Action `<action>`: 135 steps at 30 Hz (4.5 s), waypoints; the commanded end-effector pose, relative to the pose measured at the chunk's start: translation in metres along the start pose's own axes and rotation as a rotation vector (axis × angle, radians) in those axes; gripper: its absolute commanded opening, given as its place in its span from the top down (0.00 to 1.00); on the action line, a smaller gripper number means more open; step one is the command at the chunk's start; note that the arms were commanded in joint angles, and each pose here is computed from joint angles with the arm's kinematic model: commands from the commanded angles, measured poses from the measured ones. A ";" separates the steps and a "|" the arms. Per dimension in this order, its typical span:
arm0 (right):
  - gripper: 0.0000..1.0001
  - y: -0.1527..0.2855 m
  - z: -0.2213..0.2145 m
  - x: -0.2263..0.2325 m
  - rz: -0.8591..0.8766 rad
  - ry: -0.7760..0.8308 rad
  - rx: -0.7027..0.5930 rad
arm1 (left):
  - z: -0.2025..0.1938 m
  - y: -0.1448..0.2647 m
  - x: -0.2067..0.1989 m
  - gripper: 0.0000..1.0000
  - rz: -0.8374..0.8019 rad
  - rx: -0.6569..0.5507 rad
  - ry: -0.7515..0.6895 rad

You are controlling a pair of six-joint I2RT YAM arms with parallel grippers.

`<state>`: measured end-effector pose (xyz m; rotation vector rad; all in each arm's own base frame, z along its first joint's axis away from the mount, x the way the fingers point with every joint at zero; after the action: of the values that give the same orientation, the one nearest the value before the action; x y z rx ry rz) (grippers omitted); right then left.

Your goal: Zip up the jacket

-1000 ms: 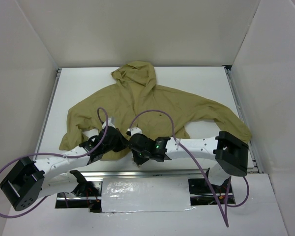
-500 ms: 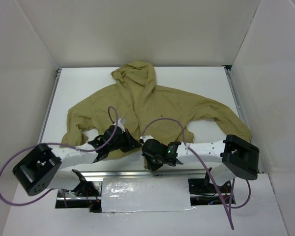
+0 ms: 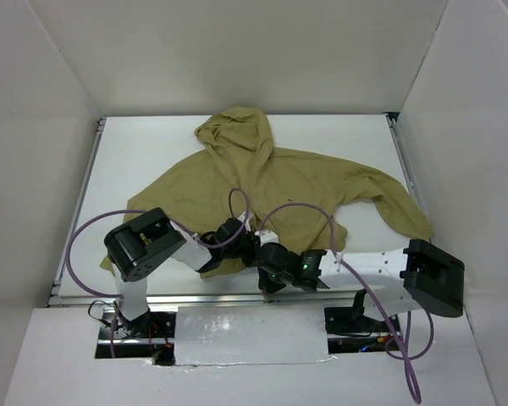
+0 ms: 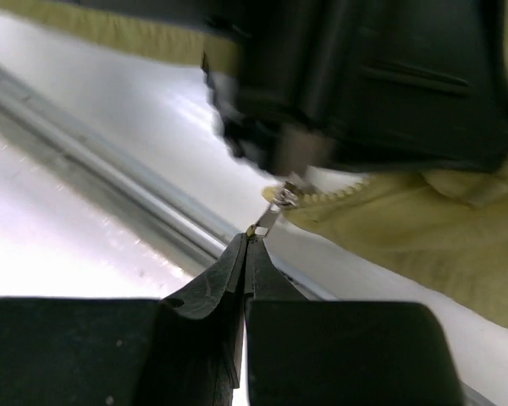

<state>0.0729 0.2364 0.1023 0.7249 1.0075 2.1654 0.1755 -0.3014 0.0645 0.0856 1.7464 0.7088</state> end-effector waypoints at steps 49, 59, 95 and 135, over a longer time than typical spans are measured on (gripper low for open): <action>0.48 0.047 0.035 -0.026 -0.093 -0.052 -0.076 | 0.050 0.051 0.057 1.00 0.601 -0.495 0.038; 0.48 -0.003 0.048 -0.034 -0.110 -0.087 -0.008 | 0.047 0.074 0.031 1.00 0.494 -0.515 -0.055; 0.46 0.008 0.073 0.006 -0.169 0.120 0.083 | 0.012 0.191 0.024 1.00 0.113 -0.613 -0.111; 0.44 -0.061 0.076 0.041 0.015 0.595 0.221 | 0.006 0.208 0.017 1.00 0.133 -0.606 -0.139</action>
<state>0.1182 0.3191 0.0992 0.1741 1.5984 2.3275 0.1084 -0.1222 0.1367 -0.1179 1.3741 1.2870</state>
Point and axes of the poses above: each gripper's point midway between its finger pads, its own y axis back along the fingers, its own x axis along the line the jaws close on, z = x × y, the point moved 9 cm from there along y, back along the fingers, and after that the axes turned 14 degrees about y, right-handed, at the moved point
